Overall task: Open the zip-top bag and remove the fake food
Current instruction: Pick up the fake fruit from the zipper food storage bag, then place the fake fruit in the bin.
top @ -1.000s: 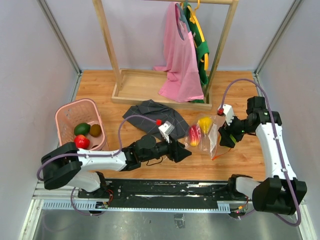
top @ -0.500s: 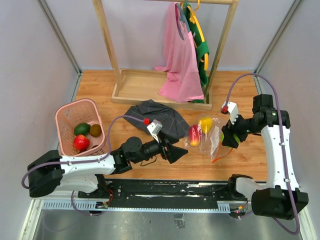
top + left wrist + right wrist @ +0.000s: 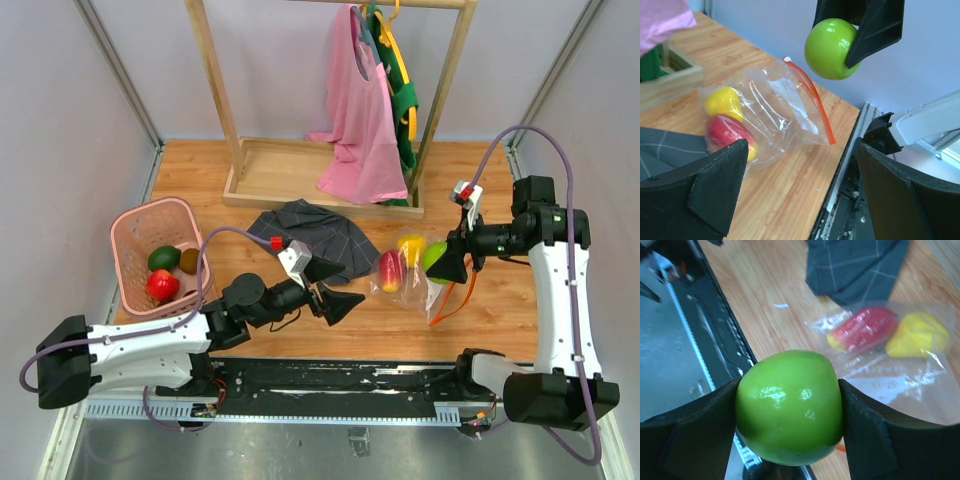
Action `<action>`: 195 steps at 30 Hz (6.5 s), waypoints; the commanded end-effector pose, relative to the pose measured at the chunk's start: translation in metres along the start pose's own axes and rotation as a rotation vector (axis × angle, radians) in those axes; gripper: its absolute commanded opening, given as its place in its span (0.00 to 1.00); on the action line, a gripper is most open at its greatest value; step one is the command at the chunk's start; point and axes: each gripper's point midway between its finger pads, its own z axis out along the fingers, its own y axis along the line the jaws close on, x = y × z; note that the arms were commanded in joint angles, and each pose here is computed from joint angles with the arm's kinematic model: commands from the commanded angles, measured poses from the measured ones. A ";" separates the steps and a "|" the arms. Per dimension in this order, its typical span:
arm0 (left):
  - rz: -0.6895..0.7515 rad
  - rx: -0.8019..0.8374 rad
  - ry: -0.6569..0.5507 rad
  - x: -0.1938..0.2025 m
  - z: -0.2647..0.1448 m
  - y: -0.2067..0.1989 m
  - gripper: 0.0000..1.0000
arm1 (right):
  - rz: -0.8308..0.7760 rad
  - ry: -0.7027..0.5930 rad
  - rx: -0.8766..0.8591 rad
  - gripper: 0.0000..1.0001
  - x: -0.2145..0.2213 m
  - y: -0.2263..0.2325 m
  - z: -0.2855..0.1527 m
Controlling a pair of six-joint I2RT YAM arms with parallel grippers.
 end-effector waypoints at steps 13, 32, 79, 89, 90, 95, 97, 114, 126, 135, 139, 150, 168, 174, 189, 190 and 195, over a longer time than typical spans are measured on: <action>0.702 -0.052 -0.191 -0.054 0.008 -0.030 0.95 | 0.207 -0.331 -0.399 0.02 -0.072 0.048 0.002; 0.739 -0.039 -0.211 -0.053 0.069 -0.038 0.99 | 0.333 -0.288 -0.580 0.04 -0.068 0.060 0.030; 0.681 -0.159 -0.194 -0.038 0.110 -0.023 0.08 | 0.342 -0.227 -0.564 0.74 -0.053 0.066 0.045; 0.659 -0.154 -0.185 -0.034 0.094 -0.018 0.00 | 0.317 -0.231 -0.548 0.98 -0.050 0.065 0.047; 0.655 -0.153 -0.187 -0.034 0.091 -0.017 0.00 | 0.311 -0.234 -0.547 0.98 -0.050 0.065 0.046; 0.622 -0.141 -0.195 -0.034 0.073 -0.015 0.00 | 0.267 -0.253 -0.556 0.99 -0.051 0.071 0.042; 0.606 -0.125 -0.191 -0.035 0.066 -0.016 0.00 | 0.243 -0.249 -0.533 0.99 -0.049 0.070 0.042; 0.496 -0.113 -0.076 -0.042 -0.001 -0.002 0.00 | 0.085 -0.330 -0.412 0.98 -0.034 0.059 0.023; 0.303 -0.210 -0.050 -0.063 -0.034 0.031 0.00 | 0.098 -0.317 -0.226 0.99 -0.018 0.011 0.017; 0.197 -0.272 -0.036 -0.079 -0.050 0.046 0.00 | -0.010 -0.280 -0.144 0.98 -0.009 -0.008 0.020; 0.154 -0.320 -0.043 -0.085 -0.057 0.052 0.00 | -0.031 -0.267 -0.055 0.98 -0.009 -0.027 0.021; 0.025 -0.464 -0.150 -0.112 -0.080 0.073 0.00 | -0.071 -0.325 0.180 0.98 -0.039 -0.074 0.008; 0.127 -0.824 -0.061 -0.160 -0.119 0.139 0.00 | -0.012 -0.360 0.089 0.98 -0.031 -0.068 0.019; 0.104 -0.908 -0.019 -0.181 -0.133 0.178 0.00 | 0.003 -0.345 0.106 0.98 -0.028 -0.072 0.019; -0.121 -1.079 -0.081 -0.180 -0.194 0.240 0.00 | 0.030 -0.322 0.090 0.98 -0.023 -0.073 0.026; -0.136 -1.089 -0.090 -0.178 -0.199 0.244 0.00 | 0.032 -0.320 0.091 0.98 -0.022 -0.074 0.027; -0.215 -1.158 -0.156 -0.166 -0.227 0.266 0.01 | 0.034 -0.318 0.089 0.98 -0.021 -0.074 0.028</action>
